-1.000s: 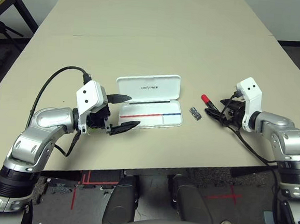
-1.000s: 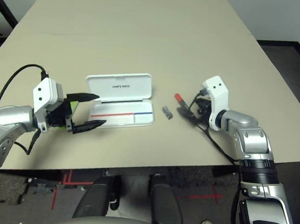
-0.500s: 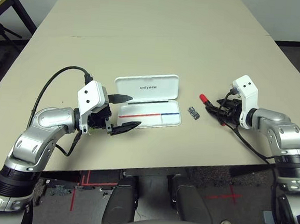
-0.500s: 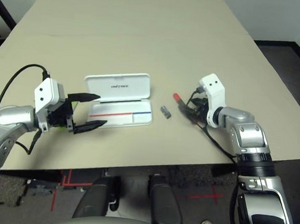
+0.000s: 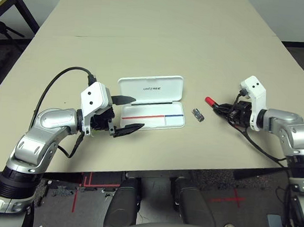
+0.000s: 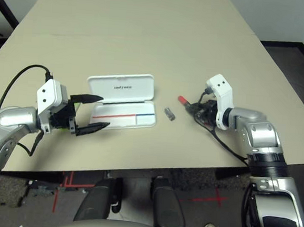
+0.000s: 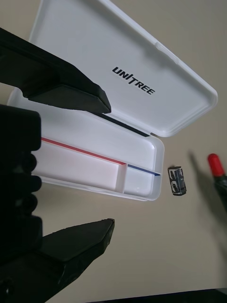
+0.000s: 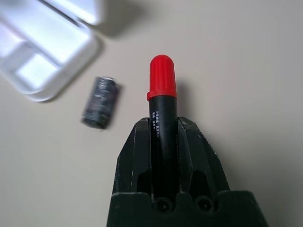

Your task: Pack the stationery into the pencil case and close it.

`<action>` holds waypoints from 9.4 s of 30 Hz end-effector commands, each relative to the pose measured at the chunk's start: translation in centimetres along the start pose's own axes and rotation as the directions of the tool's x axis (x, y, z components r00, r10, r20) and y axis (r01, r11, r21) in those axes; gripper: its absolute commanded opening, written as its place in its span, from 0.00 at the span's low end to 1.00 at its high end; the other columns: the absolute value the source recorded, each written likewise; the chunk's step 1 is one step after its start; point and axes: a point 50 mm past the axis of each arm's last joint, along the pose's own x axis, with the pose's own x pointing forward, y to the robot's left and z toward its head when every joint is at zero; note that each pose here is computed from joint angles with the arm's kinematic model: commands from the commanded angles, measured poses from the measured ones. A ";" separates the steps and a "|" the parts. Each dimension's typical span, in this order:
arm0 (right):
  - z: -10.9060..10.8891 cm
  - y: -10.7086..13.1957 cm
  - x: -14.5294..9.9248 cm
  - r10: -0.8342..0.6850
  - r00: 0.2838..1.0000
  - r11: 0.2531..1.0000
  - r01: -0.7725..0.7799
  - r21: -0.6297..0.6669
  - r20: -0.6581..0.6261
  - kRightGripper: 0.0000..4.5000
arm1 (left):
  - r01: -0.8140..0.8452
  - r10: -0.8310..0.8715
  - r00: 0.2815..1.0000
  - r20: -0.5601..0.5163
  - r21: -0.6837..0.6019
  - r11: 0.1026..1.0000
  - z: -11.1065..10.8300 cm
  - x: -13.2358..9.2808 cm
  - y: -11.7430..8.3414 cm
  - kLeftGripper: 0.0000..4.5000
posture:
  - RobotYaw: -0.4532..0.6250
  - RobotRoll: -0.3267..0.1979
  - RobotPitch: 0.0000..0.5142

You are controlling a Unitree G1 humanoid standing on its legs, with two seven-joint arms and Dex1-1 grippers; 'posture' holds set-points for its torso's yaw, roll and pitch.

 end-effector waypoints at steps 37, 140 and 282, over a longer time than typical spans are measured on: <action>7.1 6.9 14.9 0.443 0.891 0.741 -0.426 -0.520 -0.098 0.12 | 0.023 -0.017 0.997 -0.077 0.077 0.997 -0.4 -0.4 -1.2 1.00 | 0.49 0.62 0.25; -0.1 7.5 4.0 0.384 0.899 0.895 -0.306 -0.324 0.210 1.00 | -0.739 0.431 0.624 -0.651 -0.313 0.597 -6.7 -2.1 2.4 0.86 | 0.41 0.62 0.33; 0.1 8.3 6.9 -0.231 0.947 0.934 0.280 0.220 -0.221 1.00 | 0.281 -0.254 0.957 -0.137 0.239 0.929 4.7 -0.3 -2.6 0.99 | 0.46 0.62 0.37</action>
